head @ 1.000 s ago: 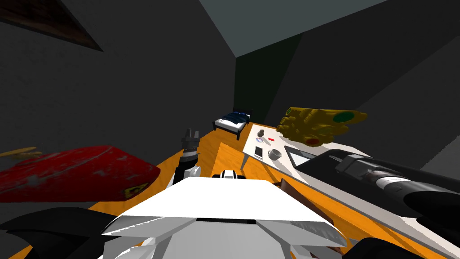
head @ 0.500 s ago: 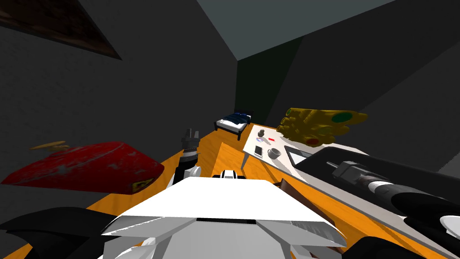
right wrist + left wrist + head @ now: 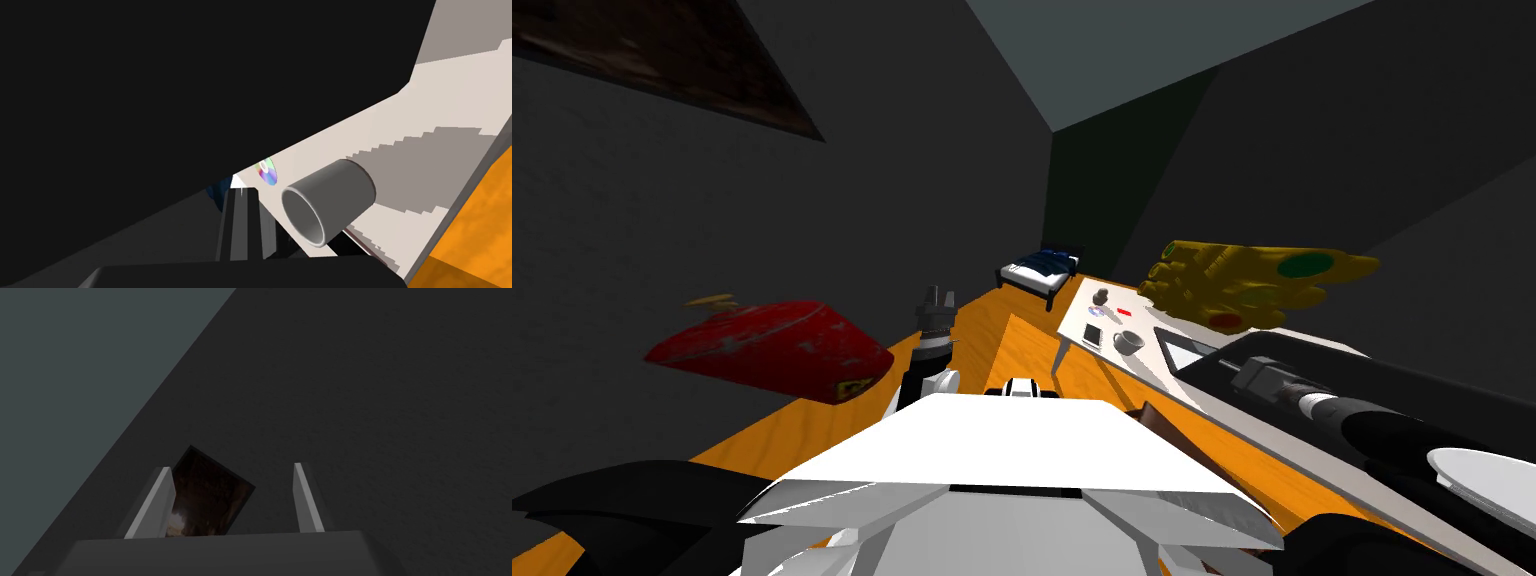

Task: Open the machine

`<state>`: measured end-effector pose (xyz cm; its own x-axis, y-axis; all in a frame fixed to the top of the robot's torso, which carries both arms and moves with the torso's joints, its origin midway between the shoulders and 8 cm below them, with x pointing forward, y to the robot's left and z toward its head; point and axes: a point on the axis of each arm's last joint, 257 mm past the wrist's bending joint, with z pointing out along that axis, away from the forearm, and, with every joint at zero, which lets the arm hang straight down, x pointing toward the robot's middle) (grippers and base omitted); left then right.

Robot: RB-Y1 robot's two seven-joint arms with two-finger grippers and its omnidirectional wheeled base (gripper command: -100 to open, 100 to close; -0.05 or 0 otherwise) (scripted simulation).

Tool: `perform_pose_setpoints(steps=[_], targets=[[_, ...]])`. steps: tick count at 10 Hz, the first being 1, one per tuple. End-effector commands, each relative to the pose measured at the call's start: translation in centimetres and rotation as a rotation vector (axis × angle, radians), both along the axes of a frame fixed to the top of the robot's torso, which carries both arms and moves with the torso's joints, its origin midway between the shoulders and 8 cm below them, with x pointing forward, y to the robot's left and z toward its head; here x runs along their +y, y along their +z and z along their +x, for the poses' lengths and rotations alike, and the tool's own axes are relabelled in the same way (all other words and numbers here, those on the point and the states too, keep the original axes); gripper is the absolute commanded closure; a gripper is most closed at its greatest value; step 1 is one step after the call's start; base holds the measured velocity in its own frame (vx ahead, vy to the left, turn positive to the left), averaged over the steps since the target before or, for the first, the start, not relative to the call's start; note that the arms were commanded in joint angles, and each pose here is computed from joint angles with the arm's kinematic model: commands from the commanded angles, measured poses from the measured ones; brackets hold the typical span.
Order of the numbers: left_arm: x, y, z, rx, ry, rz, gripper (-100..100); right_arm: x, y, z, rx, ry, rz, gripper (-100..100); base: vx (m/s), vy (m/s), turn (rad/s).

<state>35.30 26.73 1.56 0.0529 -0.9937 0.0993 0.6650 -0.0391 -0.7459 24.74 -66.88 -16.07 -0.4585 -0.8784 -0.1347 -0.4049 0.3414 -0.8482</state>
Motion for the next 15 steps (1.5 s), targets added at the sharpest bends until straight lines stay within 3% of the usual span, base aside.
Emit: perform_pose_setpoints(steps=[1, 3, 5, 6, 7, 9, 11, 12, 13, 14, 15], targets=[[0.0, 0.0, 0.0, 0.000, 0.000, 0.000, 0, -1.6, -2.2, -1.0, 0.012, -0.054, 0.041, 100, 0.009, -0.008, -0.013], [0.0, 0.0, 0.0, 0.000, 0.000, 0.000, 0, -0.7, -4.2, 0.7, 0.069, -0.014, 0.099, 100, -0.108, -0.002, 0.318], [0.0, 0.0, 0.0, 0.000, 0.000, 0.000, 0, -1.6, -5.5, 0.2, 0.066, -0.060, 0.138, 100, -0.042, 0.003, -0.013], [0.0, 0.0, 0.0, 0.000, 0.000, 0.000, 0, -2.7, -6.8, -1.4, 0.095, -0.092, 0.139, 100, 0.007, 0.000, -0.012], [0.0, 0.0, 0.0, 0.000, 0.000, 0.000, 0, -1.9, -7.1, 0.3, 0.124, -0.049, 0.168, 100, -0.101, 0.011, 0.297], [0.0, 0.0, 0.0, 0.000, 0.000, 0.000, 0, -2.8, -7.5, 0.9, 0.119, -0.080, 0.199, 100, -0.097, 0.001, 0.166], [0.0, 0.0, 0.0, 0.000, 0.000, 0.000, 0, -4.3, -9.5, -1.7, 0.166, -0.133, 0.202, 100, -0.007, 0.001, -0.013], [0.0, 0.0, 0.0, 0.000, 0.000, 0.000, 0, -4.4, -10.1, -2.3, 0.179, -0.140, 0.204, 100, 0.009, 0.000, -0.005], [0.0, 0.0, 0.0, 0.000, 0.000, 0.000, 0, -4.4, -10.1, -2.3, 0.179, -0.140, 0.204, 100, 0.007, -0.001, 0.003], [0.0, 0.0, 0.0, 0.000, 0.000, 0.000, 0, -4.3, -10.0, -1.2, 0.217, -0.108, 0.209, 100, -0.118, -0.016, 0.386], [0.0, 0.0, 0.0, 0.000, 0.000, 0.000, 0, -4.5, -10.0, -0.9, 0.226, -0.113, 0.225, 100, -0.132, 0.007, 0.268]])
